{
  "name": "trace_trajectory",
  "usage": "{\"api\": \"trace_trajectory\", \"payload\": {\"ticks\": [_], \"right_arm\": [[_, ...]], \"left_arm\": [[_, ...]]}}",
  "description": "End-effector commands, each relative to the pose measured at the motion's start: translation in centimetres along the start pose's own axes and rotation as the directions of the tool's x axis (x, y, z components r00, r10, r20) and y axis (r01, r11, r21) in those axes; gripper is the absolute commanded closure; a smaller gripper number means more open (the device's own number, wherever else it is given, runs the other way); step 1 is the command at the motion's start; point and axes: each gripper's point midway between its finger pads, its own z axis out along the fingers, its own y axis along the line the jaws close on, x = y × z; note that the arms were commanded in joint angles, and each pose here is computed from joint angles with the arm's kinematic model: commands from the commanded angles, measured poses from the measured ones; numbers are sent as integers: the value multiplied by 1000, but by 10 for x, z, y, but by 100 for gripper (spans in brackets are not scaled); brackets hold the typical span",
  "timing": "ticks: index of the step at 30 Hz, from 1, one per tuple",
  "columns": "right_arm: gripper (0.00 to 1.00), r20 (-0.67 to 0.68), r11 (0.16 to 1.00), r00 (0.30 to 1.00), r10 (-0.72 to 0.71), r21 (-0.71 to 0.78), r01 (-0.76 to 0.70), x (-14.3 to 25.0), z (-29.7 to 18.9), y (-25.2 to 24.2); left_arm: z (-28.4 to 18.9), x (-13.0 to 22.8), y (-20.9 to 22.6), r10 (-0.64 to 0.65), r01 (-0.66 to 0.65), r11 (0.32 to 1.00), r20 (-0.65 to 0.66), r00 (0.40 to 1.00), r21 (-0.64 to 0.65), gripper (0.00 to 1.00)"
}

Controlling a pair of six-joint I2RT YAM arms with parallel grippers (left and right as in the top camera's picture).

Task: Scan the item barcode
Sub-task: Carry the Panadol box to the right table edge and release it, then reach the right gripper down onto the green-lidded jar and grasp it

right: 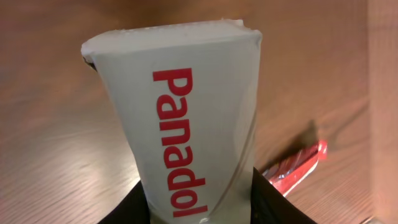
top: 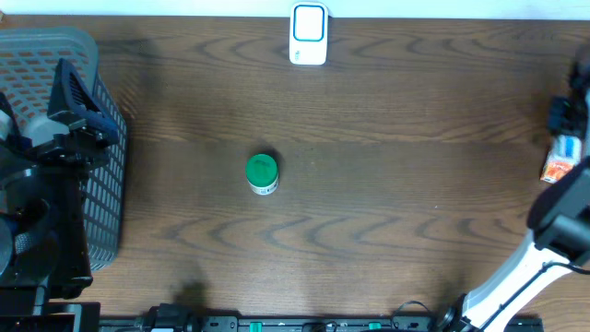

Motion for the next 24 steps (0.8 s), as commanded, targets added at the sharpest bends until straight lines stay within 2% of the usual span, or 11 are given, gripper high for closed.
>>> {"api": "trace_trajectory", "payload": {"ticks": [1, 3, 6, 7, 9, 11, 12, 14, 19, 22, 24], "right_arm": [[51, -70, 988, 988, 135, -62, -139, 22, 28, -23], [34, -83, 978, 982, 172, -105, -180, 27, 33, -31], [1, -61, 946, 972, 225, -226, -233, 20, 21, -32], [1, -30, 896, 963, 266, -362, -259, 5, -3, -19], [1, 12, 829, 957, 288, -504, -243, -14, -39, -3], [1, 66, 743, 957, 281, -647, -173, -30, -85, 22], [1, 119, 679, 962, 246, -730, -83, -36, -129, 51], [1, 174, 662, 969, 178, -749, 13, -33, -164, 86], [1, 255, 591, 964, -71, -768, 247, 7, -230, 207], [1, 237, 496, 944, -229, -806, 323, 54, -257, 290], [1, 267, 433, 899, -348, -805, 406, 90, -267, 341]], "left_arm": [[1, -1, -2, 7, -7, 1000, 6, 1000, 11, 16], [1, -2, -2, 6, -6, 1000, 9, 1000, 12, 15], [1, -2, -2, 5, -6, 1000, 13, 1000, 13, 15], [0, -2, -2, 5, -5, 1000, 13, 1000, 13, 16], [0, -3, -2, 4, -4, 1000, 17, 1000, 14, 16], [0, -4, -2, 4, -4, 1000, 18, 1000, 15, 16], [-1, -4, -2, 4, -4, 1000, 19, 1000, 15, 15], [-1, -4, -2, 4, -4, 1000, 19, 1000, 15, 16], [-3, -8, -3, 0, -1, 1000, 32, 999, 18, 16], [-8, -12, -2, -4, 3, 1000, 46, 999, 22, 15], [-13, -14, -2, -6, 5, 1000, 56, 998, 25, 15]]}}
